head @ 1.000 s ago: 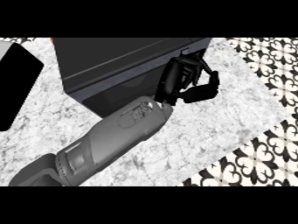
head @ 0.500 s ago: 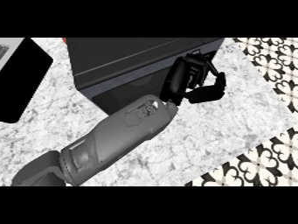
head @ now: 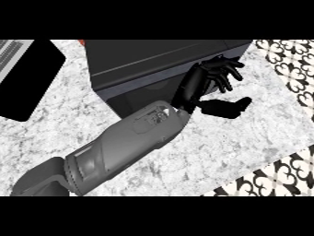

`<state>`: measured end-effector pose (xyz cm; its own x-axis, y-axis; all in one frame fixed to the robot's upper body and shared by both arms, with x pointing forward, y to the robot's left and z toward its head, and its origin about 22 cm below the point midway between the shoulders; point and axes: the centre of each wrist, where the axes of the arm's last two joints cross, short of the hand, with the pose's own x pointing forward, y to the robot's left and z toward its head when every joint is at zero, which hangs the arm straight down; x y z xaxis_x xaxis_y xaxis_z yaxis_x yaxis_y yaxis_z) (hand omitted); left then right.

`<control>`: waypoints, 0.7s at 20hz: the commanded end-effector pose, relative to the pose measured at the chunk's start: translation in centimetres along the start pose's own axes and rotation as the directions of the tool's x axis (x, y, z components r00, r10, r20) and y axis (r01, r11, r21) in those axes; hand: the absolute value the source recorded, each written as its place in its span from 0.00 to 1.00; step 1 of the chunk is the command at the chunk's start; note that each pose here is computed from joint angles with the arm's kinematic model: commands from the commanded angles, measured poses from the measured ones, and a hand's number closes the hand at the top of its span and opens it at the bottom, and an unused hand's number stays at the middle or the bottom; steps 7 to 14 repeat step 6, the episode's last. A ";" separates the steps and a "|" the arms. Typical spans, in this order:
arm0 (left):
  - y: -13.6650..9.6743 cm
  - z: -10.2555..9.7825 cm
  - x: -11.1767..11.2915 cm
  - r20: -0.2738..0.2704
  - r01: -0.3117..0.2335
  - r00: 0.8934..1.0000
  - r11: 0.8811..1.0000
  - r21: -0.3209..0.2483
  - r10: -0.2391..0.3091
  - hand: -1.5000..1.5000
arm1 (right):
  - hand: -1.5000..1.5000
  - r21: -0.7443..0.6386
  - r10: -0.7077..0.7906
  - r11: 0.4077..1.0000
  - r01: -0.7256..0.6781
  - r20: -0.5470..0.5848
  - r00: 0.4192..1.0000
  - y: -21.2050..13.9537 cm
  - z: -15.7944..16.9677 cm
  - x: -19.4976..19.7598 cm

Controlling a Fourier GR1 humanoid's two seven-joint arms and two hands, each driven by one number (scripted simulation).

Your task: Pick up the milk, place it into the microwave and close the microwave

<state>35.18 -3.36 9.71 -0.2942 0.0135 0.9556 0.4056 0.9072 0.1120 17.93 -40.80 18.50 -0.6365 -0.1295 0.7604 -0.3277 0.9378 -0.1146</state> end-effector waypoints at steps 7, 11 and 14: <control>7.6 0.8 -5.0 -0.175 0.103 0.983 0.956 0.275 -0.055 0.00 | 0.00 -0.007 0.012 1.000 -0.012 -0.003 1.000 0.1 0.4 1.4; 7.6 0.8 -5.0 -0.175 0.103 0.983 0.956 0.275 -0.055 0.00 | 0.00 -0.007 0.012 1.000 -0.012 -0.003 1.000 0.1 0.4 1.4; 7.6 0.8 -5.0 -0.175 0.103 0.983 0.956 0.275 -0.055 0.00 | 0.00 -0.007 0.012 1.000 -0.012 -0.003 1.000 0.1 0.4 1.4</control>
